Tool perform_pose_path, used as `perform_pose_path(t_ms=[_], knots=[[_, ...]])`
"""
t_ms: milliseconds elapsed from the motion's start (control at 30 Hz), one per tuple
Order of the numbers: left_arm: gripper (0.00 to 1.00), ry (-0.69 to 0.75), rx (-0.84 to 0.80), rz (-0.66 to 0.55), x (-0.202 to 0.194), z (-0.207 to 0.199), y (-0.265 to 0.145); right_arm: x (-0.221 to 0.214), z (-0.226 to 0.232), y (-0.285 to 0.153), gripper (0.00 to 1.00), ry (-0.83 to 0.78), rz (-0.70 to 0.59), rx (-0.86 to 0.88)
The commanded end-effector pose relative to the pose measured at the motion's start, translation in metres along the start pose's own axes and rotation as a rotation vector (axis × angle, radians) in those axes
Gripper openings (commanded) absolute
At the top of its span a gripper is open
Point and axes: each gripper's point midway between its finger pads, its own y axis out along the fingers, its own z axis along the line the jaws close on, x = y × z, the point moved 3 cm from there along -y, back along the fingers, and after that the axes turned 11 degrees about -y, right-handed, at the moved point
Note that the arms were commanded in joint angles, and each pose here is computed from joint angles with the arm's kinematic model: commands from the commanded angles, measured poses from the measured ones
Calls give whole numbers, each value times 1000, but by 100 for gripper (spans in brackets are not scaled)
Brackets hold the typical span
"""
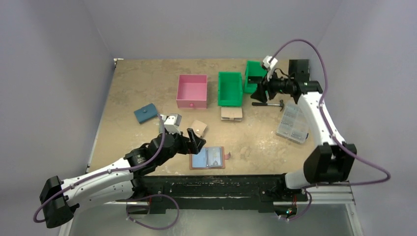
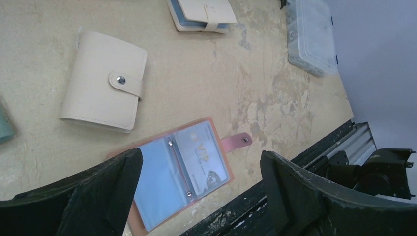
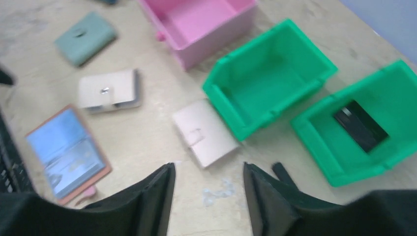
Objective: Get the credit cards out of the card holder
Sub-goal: Remove the credit card from the card holder.
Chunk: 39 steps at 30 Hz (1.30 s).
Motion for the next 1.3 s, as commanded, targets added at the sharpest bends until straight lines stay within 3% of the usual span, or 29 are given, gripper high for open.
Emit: perform_pose_path(t_ms=[0, 67, 100, 467, 967, 1267], knots=[[97, -47, -32, 67, -8, -13, 6, 10, 66, -22, 73, -116, -181, 196], [96, -49, 13, 107, -15, -9, 11, -1, 90, -27, 94, -148, -223, 256], [95, -52, 36, 130, -19, -7, 13, -6, 101, -28, 98, -168, -247, 290], [71, -74, 94, 311, -66, -1, 44, -60, 140, -14, 99, -66, -217, 442], [73, 158, 610, 261, -101, 4, 74, -68, 142, -1, 98, -75, -126, 420], [74, 202, 615, 281, -106, -5, 83, -71, 140, 1, 98, -65, -111, 415]])
